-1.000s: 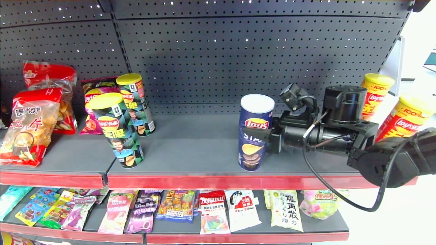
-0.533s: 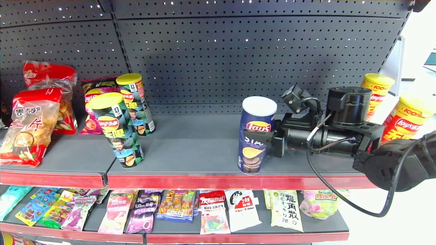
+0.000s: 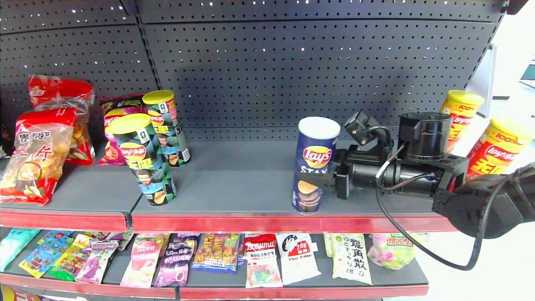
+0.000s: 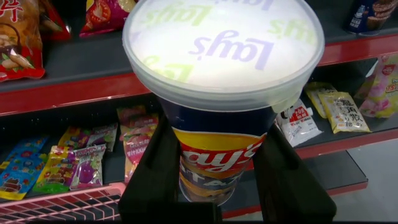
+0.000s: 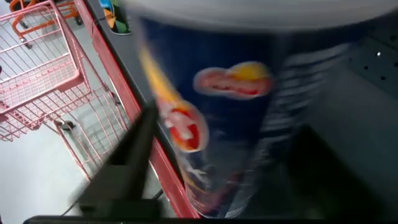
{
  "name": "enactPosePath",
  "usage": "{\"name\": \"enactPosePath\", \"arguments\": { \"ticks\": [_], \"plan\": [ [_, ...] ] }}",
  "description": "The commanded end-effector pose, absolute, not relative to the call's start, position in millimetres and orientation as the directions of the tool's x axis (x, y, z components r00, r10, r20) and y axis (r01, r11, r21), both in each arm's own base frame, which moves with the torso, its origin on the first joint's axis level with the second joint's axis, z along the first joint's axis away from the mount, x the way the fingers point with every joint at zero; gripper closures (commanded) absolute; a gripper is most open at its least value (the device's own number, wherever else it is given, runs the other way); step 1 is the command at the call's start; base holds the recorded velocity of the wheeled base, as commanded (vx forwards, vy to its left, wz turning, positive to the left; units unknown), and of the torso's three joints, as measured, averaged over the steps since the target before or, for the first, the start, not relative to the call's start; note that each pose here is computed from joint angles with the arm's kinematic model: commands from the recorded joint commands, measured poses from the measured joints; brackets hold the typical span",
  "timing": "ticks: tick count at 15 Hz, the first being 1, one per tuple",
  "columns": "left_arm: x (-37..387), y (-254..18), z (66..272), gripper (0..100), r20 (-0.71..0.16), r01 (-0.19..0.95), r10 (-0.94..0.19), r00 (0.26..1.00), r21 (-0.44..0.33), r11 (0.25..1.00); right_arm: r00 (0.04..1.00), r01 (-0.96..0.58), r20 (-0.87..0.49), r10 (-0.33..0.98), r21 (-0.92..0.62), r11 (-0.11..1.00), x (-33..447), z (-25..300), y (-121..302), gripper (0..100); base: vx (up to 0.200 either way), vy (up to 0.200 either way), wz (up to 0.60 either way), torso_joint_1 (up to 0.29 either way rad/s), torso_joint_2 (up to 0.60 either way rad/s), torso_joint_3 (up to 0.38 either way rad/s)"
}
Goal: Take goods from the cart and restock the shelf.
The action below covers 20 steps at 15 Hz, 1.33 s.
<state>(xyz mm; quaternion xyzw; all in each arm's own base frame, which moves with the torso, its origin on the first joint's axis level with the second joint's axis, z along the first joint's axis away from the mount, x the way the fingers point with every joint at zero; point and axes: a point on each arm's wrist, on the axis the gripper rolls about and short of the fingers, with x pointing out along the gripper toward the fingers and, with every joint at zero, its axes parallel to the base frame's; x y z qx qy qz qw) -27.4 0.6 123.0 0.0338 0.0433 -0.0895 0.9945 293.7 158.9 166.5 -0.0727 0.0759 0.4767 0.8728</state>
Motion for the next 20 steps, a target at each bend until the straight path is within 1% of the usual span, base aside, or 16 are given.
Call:
{"name": "enactPosePath", "arguments": {
  "ticks": [1, 4, 6, 9, 10, 11, 12, 13, 14, 15, 17, 18, 19, 20],
  "plan": [
    [-27.5, 0.6, 123.0, 100, -0.092, 0.181, -0.175, 0.98, 0.059, 0.982, 0.534, -0.843, -0.195, 0.822, -0.056, 0.535, 295.7, 166.5, 160.2, 0, 0.0, 0.0, 0.0, 0.0, 0.0, 0.0],
    [-27.7, 0.7, 122.9, 100, -0.09, 0.181, -0.175, 0.98, 0.06, 0.982, 0.539, -0.841, -0.185, 0.822, -0.063, 0.537, 292.3, 171.0, 158.5, 0, 0.0, 0.0, 0.0, 0.0, 0.0, 0.0],
    [-27.7, 0.6, 122.9, 100, -0.09, 0.182, -0.177, 0.98, 0.059, 0.981, 0.56, -0.828, -0.174, 0.81, -0.07, 0.557, 283.6, 177.8, 147.9, 0, 0.0, 0.0, 0.0, 0.0, 0.0, 0.0],
    [-27.5, 0.6, 123.0, 100, -0.092, 0.185, -0.18, 0.979, 0.059, 0.981, 0.627, -0.776, -0.191, 0.755, -0.067, 0.628, 249.6, 179.3, 119.6, 0, 0.0, 0.0, 0.0, 0.0, 0.0, 0.0],
    [-27.5, 0.6, 123.0, 100, -0.092, 0.185, -0.18, 0.979, 0.059, 0.981, 0.636, -0.768, -0.196, 0.747, -0.066, 0.637, 243.1, 178.4, 114.9, 0, 0.0, 0.0, 0.0, 0.0, 0.0, 0.0],
    [-27.4, 0.4, 123.0, 100, -0.093, 0.196, -0.19, 0.977, 0.058, 0.979, 0.647, -0.759, -0.193, 0.738, -0.068, 0.647, 228.7, 179.6, 107.2, 0, 0.0, 0.0, 0.0, 0.0, 0.0, 0.0],
    [-27.3, -0.1, 123.1, 100, -0.094, 0.215, -0.21, 0.973, 0.054, 0.975, 0.681, -0.73, -0.173, 0.712, -0.079, 0.679, 211.9, 184.5, 95.0, 0, 0.0, 0.0, 0.0, 0.0, 0.0, 0.0],
    [-27.3, -0.2, 123.1, 100, -0.094, 0.22, -0.214, 0.972, 0.054, 0.974, 0.698, -0.715, -0.157, 0.699, -0.09, 0.693, 204.3, 187.9, 90.5, 0, 0.0, 0.0, 0.0, 0.0, 0.0, 0.0],
    [-27.5, -0.2, 126.7, 100, -0.087, 0.219, -0.214, 0.973, 0.05, 0.974, 0.758, -0.652, -0.113, 0.643, -0.121, 0.748, 179.2, 195.7, 78.1, 0, 0.0, 0.0, 0.0, 0.0, 0.0, 0.0],
    [-28.1, -0.1, 128.8, 100, -0.079, 0.219, -0.214, 0.974, 0.05, 0.975, 0.795, -0.606, -0.094, 0.599, -0.134, 0.784, 164.7, 197.2, 71.1, 0, 0.0, 0.0, 0.0, 0.0, 0.0, 0.0],
    [-29.5, 0.0, 135.1, 100, -0.061, 0.218, -0.214, 0.975, 0.054, 0.975, 0.915, -0.402, -0.029, 0.402, -0.154, 0.903, 111.7, 184.6, 38.1, 0, 0.0, 0.0, 0.0, 0.0, 0.0, 0.0],
    [-29.9, 0.0, 137.6, 100, -0.055, 0.217, -0.214, 0.975, 0.054, 0.975, 0.942, -0.332, -0.015, 0.334, -0.156, 0.93, 96.1, 176.3, 27.9, 0, 0.0, 0.0, 0.0, 0.0, 0.0, 0.0],
    [-30.8, 0.1, 143.5, 100, -0.041, 0.218, -0.216, 0.976, 0.055, 0.974, 0.977, -0.203, 0.028, 0.21, -0.163, 0.966, 63.9, 166.2, 11.7, 0, 0.0, 0.0, 0.0, 0.0, 0.0, 0.0],
    [-32.1, 0.3, 147.6, 100, -0.027, 0.219, -0.218, 0.976, 0.056, 0.974, 0.991, -0.117, 0.049, 0.127, -0.162, 0.98, 43.1, 165.9, 4.6, 0, 0.0, 0.0, 0.0, 0.0, 0.0, 0.0]
  ]
}}
